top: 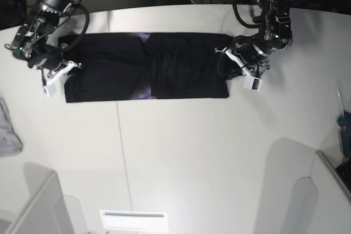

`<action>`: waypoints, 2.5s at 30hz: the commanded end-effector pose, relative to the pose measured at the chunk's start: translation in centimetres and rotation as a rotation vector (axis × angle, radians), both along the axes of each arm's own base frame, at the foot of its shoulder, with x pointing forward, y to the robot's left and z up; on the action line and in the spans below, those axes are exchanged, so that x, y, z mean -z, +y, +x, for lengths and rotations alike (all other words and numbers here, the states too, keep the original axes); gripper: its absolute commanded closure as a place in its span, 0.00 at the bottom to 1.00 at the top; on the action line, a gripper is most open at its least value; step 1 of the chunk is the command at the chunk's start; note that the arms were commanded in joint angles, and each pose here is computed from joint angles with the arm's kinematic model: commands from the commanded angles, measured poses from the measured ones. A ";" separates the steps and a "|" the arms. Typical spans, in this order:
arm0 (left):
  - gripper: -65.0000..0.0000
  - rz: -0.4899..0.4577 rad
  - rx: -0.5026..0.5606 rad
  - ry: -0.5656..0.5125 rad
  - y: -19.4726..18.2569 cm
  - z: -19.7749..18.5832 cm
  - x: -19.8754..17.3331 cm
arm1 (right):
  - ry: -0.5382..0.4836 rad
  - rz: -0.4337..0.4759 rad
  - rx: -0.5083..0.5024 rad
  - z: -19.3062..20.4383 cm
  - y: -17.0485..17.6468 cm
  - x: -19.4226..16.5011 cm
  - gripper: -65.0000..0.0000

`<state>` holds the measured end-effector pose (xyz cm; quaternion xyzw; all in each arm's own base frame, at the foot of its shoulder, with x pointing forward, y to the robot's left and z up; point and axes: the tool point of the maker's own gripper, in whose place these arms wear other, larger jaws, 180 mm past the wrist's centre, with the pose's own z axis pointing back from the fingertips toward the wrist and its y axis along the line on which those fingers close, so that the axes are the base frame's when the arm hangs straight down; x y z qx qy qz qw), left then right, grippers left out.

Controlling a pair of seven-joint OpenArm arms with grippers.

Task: Fold the T-shirt properly
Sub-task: 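Grasp both ends of the folded strip with both grippers, then fold the strip in half, left gripper carrying its end onto the right gripper's end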

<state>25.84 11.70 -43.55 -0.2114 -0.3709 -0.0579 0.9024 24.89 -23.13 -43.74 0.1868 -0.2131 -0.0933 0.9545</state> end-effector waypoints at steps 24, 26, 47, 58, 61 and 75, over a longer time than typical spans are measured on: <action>1.00 -0.046 0.173 -0.024 -11.7 3.1 -2.3 | -0.267 -0.227 -0.103 3.4 3.5 -11.2 1.00; 1.00 -0.051 0.185 -0.031 -12.3 3.3 -2.5 | -0.285 -0.221 -0.102 3.5 4.1 -11.6 1.00; 1.00 -0.059 0.207 0.012 -13.9 3.9 -1.2 | -0.363 -0.010 -0.110 3.0 8.8 -13.1 1.00; 1.00 -0.092 0.254 0.027 -17.3 4.1 -1.1 | -0.352 0.046 -0.080 2.9 9.5 -13.2 1.00; 1.00 -0.088 0.286 0.039 -18.2 3.7 -0.7 | -0.365 0.088 -0.084 2.9 10.0 -13.6 1.00; 1.00 -0.106 0.284 0.031 -18.6 3.6 -1.3 | -0.324 0.174 -0.064 1.7 10.8 -12.8 1.00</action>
